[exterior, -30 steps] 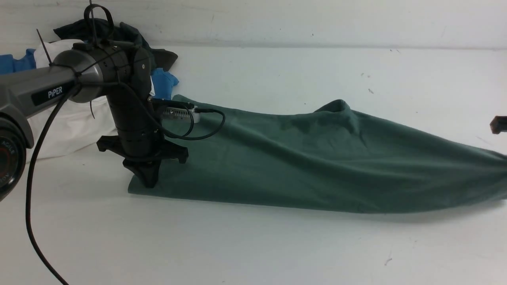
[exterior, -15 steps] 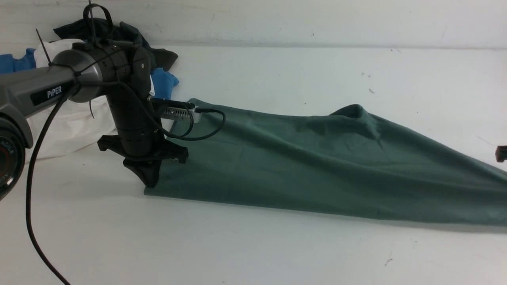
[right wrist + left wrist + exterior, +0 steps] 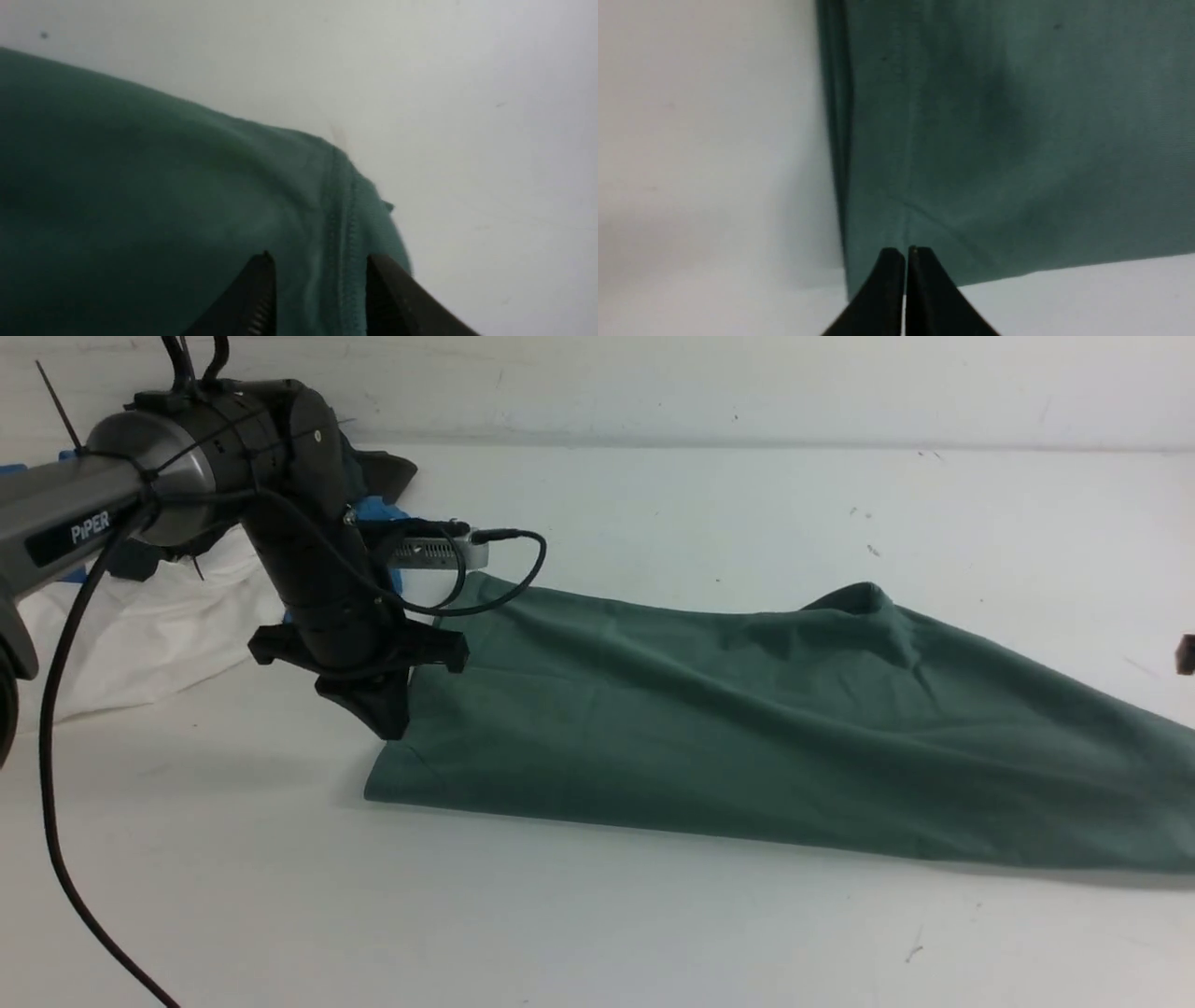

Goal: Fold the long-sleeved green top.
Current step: Use both arms to drag the lower edge of the fabric forward and fold it over the upper edge

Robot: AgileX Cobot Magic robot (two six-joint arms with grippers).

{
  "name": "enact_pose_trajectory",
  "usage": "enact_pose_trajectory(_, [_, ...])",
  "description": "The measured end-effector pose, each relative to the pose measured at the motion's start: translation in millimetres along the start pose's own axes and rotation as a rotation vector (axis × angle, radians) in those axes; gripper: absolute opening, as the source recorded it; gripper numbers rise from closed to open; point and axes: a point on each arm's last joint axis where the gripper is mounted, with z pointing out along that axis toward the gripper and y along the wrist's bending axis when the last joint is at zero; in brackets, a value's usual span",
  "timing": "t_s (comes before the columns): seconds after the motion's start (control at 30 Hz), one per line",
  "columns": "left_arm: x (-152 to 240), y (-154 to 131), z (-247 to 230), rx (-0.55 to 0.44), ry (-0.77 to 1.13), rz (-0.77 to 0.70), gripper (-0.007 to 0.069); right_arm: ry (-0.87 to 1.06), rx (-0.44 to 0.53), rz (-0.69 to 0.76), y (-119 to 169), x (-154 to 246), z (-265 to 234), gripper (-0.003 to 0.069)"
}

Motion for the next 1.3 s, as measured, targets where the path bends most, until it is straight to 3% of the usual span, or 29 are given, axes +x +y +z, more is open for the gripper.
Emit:
enact_pose_trajectory(0.13, [0,-17,6,0.054,0.000,0.019,-0.0004,-0.114,-0.237,-0.168,54,-2,-20,0.0182])
enact_pose_trajectory(0.17, [-1,-17,6,0.055,-0.002,0.018,-0.0004,-0.122,-0.248,-0.161,55,-3,-20,0.0182])
enact_pose_trajectory(0.3, [-1,-31,27,0.055,0.034,0.055,-0.0004,-0.343,-0.483,-0.242,113,-14,-29,0.0044])
enact_pose_trajectory(0.53, [-2,-29,49,0.041,0.081,0.056,-0.0004,-0.357,-0.657,-0.316,172,-27,15,-0.0013])
enact_pose_trajectory(0.73, [-2,-30,49,0.031,0.082,0.065,-0.0004,-0.281,-0.686,-0.357,190,-24,45,-0.0014])
enact_pose_trajectory(1.03, [-2,-31,49,0.027,0.084,0.057,-0.0004,-0.574,-0.569,-0.232,187,-53,52,-0.0014])
enact_pose_trajectory(1.3, [-1,-31,49,0.011,0.091,0.053,-0.0004,-0.569,-0.513,-0.275,188,-54,74,-0.0014])
